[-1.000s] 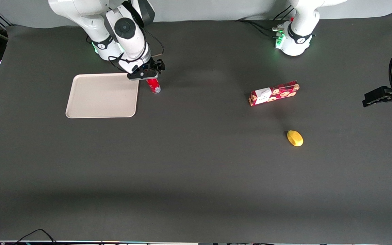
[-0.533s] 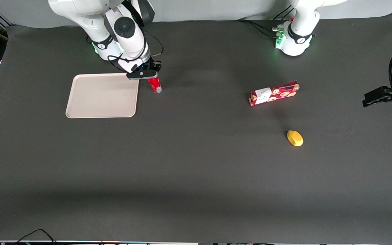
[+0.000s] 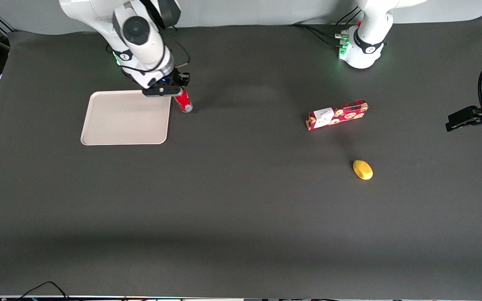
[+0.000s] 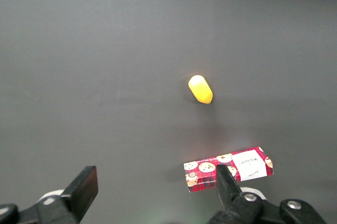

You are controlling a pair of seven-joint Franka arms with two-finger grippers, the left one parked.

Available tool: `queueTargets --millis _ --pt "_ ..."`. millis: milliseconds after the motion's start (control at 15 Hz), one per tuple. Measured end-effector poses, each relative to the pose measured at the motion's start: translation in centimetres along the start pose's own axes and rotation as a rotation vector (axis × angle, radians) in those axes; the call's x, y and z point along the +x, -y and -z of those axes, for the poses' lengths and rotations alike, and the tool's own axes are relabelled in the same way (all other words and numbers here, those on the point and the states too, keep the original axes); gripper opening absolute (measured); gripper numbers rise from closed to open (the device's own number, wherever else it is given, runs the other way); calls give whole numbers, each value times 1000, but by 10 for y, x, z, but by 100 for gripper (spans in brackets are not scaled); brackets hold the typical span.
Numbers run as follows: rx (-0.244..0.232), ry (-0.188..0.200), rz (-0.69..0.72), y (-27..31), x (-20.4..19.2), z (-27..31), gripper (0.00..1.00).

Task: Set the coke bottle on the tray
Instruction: 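Close the right gripper on the bottle cap and lift it, then carry the bottle over the tray and lower it onto the tray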

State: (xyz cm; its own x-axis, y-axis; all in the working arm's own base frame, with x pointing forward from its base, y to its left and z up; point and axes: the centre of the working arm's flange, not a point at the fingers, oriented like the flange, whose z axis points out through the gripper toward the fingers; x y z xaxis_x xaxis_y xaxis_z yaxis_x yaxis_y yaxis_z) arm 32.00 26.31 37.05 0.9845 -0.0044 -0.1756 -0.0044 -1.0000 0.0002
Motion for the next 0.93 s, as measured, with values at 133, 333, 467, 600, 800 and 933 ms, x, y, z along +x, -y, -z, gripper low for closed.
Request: queueTargets --millis 133,333,467,600,800,933 --pt "49 -15 17 -38 12 43 33" --pt "66 -42 54 -108 20 83 33" --pt "31 -47 73 -164 28 97 33" --pt "13 -40 94 -220 34 102 33" --pt "-17 -26 124 -294 35 100 33" --pt "-25 -10 125 -339 31 94 33"
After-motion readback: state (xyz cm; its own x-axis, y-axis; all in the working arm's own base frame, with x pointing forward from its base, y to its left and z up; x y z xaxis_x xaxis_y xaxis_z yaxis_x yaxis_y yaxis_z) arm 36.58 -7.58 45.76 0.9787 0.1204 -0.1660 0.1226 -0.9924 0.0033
